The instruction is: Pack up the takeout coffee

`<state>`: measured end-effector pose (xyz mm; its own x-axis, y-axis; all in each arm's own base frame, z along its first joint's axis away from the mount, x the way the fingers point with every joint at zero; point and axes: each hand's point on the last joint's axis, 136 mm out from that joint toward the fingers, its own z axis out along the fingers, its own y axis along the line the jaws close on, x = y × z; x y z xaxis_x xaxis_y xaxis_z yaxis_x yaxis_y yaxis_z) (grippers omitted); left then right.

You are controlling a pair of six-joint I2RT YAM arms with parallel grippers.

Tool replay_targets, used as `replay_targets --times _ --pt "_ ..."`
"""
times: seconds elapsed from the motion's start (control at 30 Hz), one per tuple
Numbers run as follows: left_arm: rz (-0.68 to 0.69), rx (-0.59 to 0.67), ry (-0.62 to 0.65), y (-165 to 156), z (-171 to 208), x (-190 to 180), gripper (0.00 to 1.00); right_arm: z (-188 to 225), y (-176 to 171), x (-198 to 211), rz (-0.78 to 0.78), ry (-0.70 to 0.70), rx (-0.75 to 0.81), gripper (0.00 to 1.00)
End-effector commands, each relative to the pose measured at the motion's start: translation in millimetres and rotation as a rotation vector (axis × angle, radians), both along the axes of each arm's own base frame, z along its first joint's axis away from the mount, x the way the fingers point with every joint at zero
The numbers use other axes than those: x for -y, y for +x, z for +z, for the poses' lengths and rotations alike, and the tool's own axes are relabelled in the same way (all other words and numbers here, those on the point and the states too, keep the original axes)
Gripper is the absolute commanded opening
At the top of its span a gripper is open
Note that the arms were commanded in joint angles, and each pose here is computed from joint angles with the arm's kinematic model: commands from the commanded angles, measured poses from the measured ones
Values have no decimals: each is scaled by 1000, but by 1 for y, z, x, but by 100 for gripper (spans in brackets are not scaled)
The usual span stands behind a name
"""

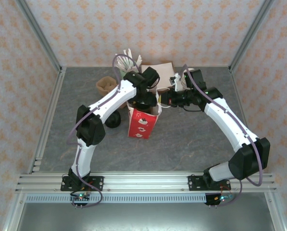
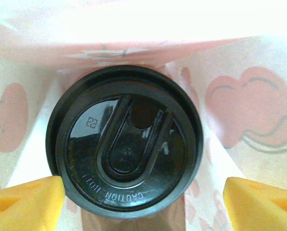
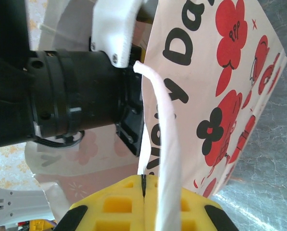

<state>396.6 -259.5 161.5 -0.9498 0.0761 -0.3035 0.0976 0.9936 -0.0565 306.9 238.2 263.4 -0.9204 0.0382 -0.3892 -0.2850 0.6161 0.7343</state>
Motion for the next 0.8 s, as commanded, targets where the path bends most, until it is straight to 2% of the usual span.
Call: replay_targets --times 0.0,0.43,0.6,0.77 --pt "3 50 -5 -2 34 -13 87 1 -6 5 9 -13 19 0" --pt "8 52 -14 -1 35 -13 90 6 -4 2 24 0 24 0" --pt "-19 44 -61 -3 37 -3 98 12 -2 0 23 8 22 0" --pt "-45 28 -146 -7 40 11 99 22 1 -1 17 14 31 0"
